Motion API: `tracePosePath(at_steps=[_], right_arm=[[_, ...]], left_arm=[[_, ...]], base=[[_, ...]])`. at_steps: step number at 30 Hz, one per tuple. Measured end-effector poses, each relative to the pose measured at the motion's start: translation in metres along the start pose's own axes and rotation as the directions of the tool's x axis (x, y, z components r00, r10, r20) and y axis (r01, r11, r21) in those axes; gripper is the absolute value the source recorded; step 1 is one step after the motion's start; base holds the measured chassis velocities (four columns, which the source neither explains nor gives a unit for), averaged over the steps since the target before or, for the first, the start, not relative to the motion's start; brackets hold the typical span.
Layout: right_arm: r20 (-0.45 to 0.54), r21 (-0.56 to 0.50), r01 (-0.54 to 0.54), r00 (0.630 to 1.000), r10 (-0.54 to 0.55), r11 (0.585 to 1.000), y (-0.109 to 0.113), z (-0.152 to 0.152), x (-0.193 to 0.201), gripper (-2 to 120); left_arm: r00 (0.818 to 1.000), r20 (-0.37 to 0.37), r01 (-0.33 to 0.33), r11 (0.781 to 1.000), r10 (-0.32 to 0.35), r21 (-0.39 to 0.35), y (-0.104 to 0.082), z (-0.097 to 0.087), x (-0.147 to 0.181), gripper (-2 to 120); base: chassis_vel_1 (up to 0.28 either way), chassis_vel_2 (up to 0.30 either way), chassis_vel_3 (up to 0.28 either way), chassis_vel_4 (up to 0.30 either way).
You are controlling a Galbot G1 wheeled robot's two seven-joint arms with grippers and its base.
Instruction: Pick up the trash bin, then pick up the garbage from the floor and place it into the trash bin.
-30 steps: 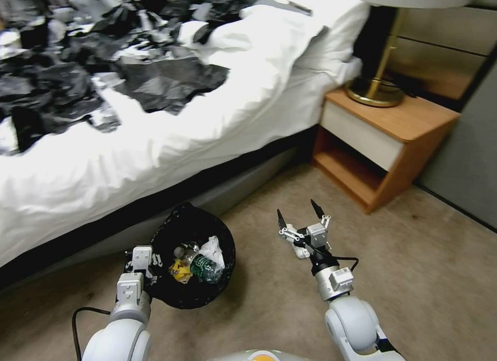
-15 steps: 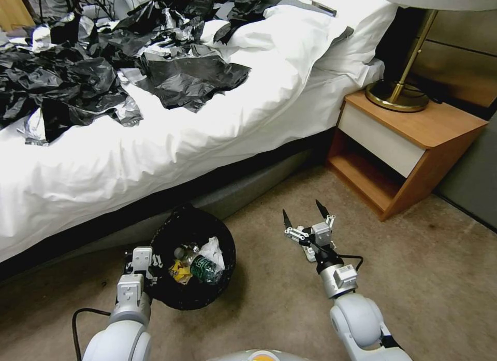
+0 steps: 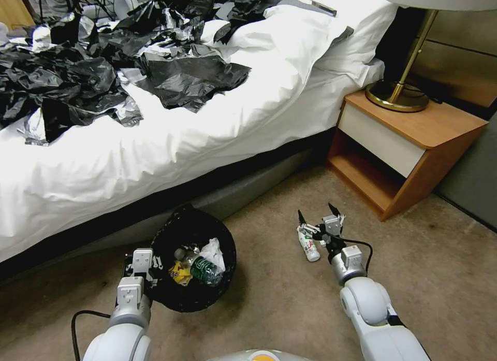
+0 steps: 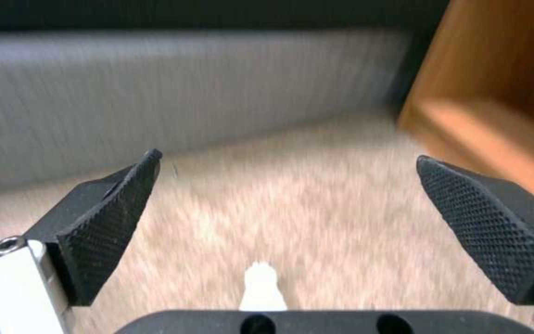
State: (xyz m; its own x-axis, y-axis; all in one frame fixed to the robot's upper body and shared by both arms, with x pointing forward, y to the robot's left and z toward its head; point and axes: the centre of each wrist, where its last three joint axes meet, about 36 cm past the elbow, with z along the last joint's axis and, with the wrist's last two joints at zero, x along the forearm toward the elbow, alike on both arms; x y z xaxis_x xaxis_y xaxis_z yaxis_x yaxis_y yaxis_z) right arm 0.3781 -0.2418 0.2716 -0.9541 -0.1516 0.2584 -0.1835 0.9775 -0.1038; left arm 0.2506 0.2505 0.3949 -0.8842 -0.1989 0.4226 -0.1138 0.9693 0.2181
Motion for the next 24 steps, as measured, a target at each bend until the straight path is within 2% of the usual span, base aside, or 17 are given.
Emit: tracePosePath(at_steps=[3,15,24], right_arm=[[-0.056,0.003,-0.005,0.998,0.005,1.0,0.001,0.017,-0.012,100],[-0.16,0.024,0.03,0.987,-0.025,0.999,-0.005,0.065,-0.06,100],[-0.22,0.039,0.049,0.975,-0.039,0.998,-0.007,0.088,-0.077,100]], left_arm=[[1.0,-0.002,0.0,1.0,0.0,-0.002,0.0,0.001,0.001,0],[1.0,-0.008,0.001,1.0,-0.001,-0.008,0.0,0.003,0.005,0],[1.0,-0.008,0.003,1.0,-0.003,-0.007,0.0,0.003,0.005,0]], base=[[0.0,0.0,0.0,0.0],[0.0,0.0,0.0,0.0],[0.0,0.0,0.0,0.0]])
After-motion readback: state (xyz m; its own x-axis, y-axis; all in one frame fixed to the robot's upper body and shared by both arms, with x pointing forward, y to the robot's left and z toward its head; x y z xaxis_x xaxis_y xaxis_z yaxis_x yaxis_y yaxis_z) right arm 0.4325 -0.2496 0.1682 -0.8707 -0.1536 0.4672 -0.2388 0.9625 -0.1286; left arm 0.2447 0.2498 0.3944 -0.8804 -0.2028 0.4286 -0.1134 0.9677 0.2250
